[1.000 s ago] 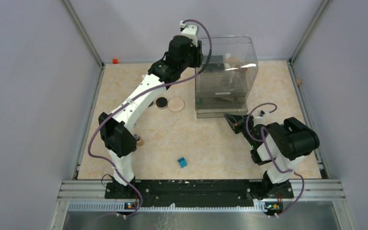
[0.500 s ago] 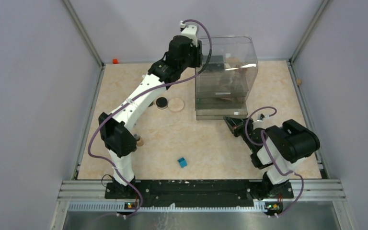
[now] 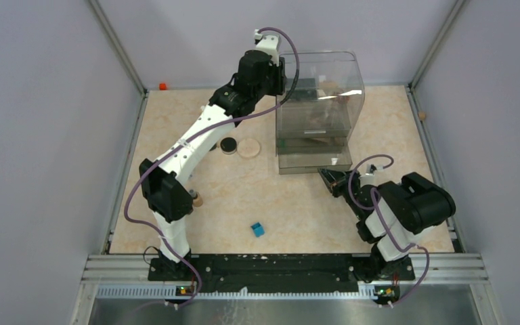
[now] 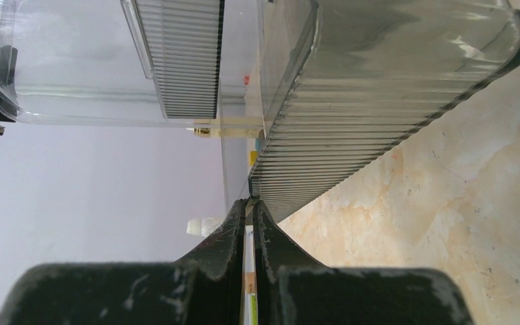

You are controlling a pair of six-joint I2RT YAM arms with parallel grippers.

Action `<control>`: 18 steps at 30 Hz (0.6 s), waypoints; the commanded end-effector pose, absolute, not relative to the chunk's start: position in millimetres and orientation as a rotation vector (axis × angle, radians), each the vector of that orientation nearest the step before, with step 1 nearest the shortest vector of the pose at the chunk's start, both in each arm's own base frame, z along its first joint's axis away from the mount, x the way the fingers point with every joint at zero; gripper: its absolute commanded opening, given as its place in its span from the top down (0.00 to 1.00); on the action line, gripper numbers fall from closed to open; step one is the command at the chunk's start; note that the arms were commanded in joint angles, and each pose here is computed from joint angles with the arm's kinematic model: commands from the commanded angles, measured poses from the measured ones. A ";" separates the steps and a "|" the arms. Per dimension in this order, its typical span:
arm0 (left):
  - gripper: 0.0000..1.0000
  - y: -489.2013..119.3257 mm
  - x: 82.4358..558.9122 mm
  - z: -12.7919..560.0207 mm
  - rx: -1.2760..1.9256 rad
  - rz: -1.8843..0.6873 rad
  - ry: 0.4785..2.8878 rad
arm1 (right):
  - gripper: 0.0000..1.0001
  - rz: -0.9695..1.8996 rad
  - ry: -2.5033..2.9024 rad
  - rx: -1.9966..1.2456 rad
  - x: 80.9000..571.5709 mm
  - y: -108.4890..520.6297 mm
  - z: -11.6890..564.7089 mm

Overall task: Organize the makeup
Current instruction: Open the drawer in the storage box.

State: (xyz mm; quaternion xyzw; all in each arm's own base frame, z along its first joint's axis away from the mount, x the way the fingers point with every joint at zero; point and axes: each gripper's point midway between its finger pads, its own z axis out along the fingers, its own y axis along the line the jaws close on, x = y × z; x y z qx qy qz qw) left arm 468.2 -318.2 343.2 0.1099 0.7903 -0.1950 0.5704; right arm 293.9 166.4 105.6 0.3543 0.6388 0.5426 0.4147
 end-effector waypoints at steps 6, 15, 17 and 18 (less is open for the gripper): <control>0.58 -317.3 453.4 324.6 0.307 -0.448 1.940 | 1.00 1.413 1.512 0.773 282.6 169.3 133.3; 0.58 -316.1 452.5 326.7 0.307 -0.444 1.936 | 1.00 1.424 1.516 0.772 272.1 172.7 134.1; 0.58 -315.9 452.5 327.2 0.307 -0.444 1.935 | 1.00 1.401 1.501 0.792 273.8 167.7 133.4; 0.58 -315.8 452.7 326.6 0.307 -0.444 1.937 | 1.00 1.396 1.502 0.796 273.9 166.8 132.6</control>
